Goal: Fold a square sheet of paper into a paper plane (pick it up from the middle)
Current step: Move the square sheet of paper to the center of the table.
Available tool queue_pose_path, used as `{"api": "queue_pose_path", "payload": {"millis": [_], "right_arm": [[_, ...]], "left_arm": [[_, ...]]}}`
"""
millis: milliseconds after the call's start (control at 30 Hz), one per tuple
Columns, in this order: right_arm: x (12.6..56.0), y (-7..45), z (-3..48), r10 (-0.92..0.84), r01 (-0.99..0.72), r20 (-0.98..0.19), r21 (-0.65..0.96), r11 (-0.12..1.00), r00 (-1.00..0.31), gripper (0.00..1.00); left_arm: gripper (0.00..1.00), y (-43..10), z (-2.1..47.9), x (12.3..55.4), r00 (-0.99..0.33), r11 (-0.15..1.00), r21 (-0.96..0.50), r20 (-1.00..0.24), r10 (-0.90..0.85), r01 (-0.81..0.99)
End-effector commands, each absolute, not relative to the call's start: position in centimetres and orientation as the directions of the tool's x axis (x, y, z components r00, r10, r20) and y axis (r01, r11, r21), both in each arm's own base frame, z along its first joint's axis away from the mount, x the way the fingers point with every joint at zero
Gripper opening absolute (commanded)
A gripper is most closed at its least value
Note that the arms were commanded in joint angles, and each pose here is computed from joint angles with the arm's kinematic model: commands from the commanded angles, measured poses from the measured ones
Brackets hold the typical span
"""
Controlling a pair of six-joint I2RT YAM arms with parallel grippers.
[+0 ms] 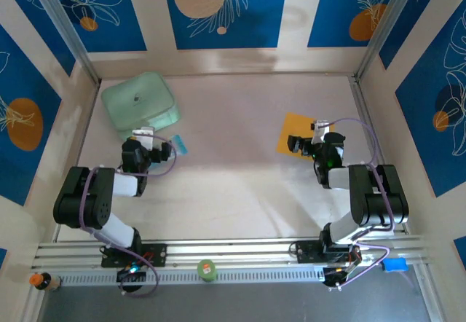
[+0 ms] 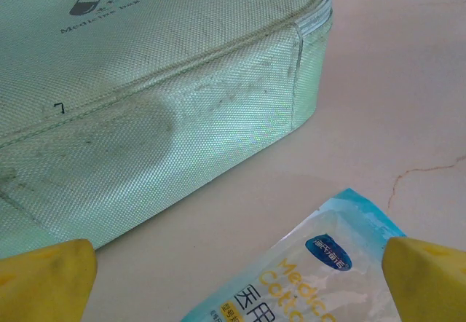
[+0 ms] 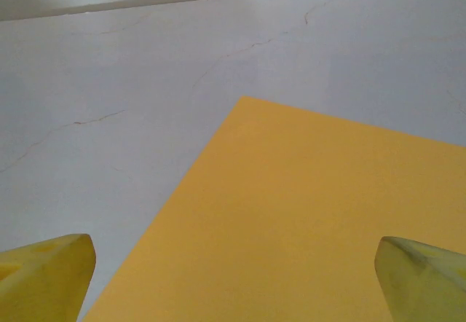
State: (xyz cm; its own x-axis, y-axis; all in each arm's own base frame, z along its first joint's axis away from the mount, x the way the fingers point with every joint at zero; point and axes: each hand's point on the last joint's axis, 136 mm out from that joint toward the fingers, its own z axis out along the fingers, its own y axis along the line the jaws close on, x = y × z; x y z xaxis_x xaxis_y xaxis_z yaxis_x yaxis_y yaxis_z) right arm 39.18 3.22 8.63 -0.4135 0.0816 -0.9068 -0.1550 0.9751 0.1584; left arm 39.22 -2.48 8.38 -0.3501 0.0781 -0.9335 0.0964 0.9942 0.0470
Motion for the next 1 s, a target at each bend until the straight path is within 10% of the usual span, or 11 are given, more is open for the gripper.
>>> {"api": "queue_pose_path", "payload": {"millis": [0, 967], "right_arm": [[39.6, 3.4, 9.4, 0.068, -0.170, -0.918, 0.145, 0.975, -0.392, 0.99], [39.5, 3.7, 9.6, 0.061, -0.186, -0.919, 0.143, 0.972, -0.389, 0.99]], "left_arm": [[1.00, -2.8, 9.1, 39.7, -0.328, 0.992, 0.054, -0.941, 0.089, 0.116], [1.00, -2.6, 10.0, 38.5, -0.261, 0.993, 0.057, -0.962, 0.082, 0.103]]}}
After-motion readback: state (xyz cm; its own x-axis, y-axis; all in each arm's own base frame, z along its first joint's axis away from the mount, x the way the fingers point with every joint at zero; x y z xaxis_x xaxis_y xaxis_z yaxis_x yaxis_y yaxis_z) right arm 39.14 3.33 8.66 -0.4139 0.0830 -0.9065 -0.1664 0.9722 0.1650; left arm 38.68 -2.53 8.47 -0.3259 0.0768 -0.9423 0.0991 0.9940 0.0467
